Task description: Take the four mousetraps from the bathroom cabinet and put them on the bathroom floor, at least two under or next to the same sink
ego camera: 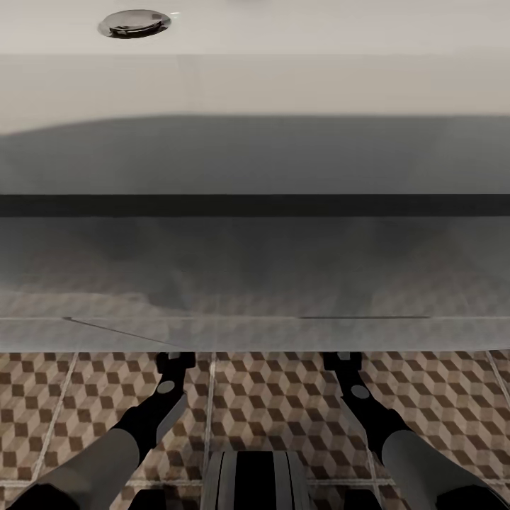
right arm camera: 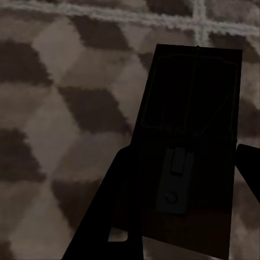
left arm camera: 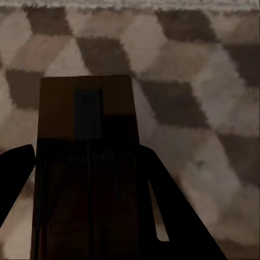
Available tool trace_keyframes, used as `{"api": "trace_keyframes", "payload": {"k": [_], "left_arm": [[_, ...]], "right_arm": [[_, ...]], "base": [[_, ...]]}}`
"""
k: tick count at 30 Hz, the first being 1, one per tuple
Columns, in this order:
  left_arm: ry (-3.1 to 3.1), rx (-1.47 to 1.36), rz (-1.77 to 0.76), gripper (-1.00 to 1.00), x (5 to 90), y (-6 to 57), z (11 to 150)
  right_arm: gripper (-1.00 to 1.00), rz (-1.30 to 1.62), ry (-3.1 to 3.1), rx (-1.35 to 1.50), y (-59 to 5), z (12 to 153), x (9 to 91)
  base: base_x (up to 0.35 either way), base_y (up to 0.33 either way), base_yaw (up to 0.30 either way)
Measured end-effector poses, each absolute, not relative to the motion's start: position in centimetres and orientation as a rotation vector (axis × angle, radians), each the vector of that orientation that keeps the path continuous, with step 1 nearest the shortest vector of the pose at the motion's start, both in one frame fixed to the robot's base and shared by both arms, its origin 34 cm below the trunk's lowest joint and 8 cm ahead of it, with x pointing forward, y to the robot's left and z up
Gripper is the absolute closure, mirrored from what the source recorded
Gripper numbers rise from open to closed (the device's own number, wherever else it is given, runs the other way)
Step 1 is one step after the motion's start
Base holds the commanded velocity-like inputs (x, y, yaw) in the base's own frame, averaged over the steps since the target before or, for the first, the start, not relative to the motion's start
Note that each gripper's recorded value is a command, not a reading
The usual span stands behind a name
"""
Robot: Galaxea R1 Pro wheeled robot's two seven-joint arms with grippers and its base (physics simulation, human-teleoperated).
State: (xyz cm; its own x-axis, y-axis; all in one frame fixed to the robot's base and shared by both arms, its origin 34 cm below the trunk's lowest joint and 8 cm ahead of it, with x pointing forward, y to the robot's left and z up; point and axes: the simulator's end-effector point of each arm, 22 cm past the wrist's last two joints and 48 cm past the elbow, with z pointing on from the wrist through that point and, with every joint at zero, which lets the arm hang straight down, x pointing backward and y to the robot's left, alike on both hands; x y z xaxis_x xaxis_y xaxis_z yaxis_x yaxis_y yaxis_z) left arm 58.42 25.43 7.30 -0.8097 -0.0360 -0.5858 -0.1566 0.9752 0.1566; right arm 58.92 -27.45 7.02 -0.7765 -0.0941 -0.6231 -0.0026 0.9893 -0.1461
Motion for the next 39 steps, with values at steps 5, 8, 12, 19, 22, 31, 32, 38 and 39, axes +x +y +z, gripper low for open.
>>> {"api": "trace_keyframes", "payload": {"k": [5, 8, 12, 19, 22, 31, 32, 38, 39], "left_arm": [[2.520, -0.139, 0.313, 1.00, 58.6, 26.2, 7.4], [2.520, -0.145, 0.332, 1.00, 58.6, 26.4, 7.5], [2.517, -0.154, 0.363, 1.00, 58.6, 27.0, 7.6], [2.501, -0.167, 0.383, 1.00, 59.0, 27.2, 8.0], [2.485, -0.184, 0.407, 1.00, 59.5, 27.5, 8.5], [2.476, -0.199, 0.420, 1.00, 59.7, 27.3, 8.8], [2.476, -0.199, 0.420, 1.00, 59.8, 27.3, 8.8], [2.473, -0.193, 0.431, 1.00, 59.7, 27.8, 8.8], [2.473, -0.192, 0.432, 1.00, 59.7, 27.9, 8.8]], "right_arm": [[1.00, -0.182, 2.462, -0.067, -27.6, 6.8, 58.6], [1.00, -0.184, 2.471, -0.070, -27.6, 6.6, 58.2], [1.00, -0.185, 2.475, -0.071, -27.7, 6.5, 58.0], [1.00, -0.182, 2.459, -0.073, -27.6, 6.7, 58.2], [1.00, -0.181, 2.454, -0.077, -27.6, 6.8, 58.3], [1.00, -0.180, 2.451, -0.076, -27.6, 6.8, 58.4], [1.00, -0.180, 2.451, -0.076, -27.6, 6.8, 58.4], [1.00, -0.180, 2.451, -0.071, -27.6, 6.8, 58.4], [1.00, -0.180, 2.451, -0.071, -27.6, 6.8, 58.4]], "base": [[0.000, 0.000, 0.000], [0.000, 0.000, 0.000], [0.000, 0.000, 0.000], [0.000, 0.000, 0.000], [0.000, 0.000, 0.000], [0.000, 0.000, 0.000], [0.000, 0.000, 0.000], [0.000, 0.000, 0.000], [0.000, 0.000, 0.000]]}}
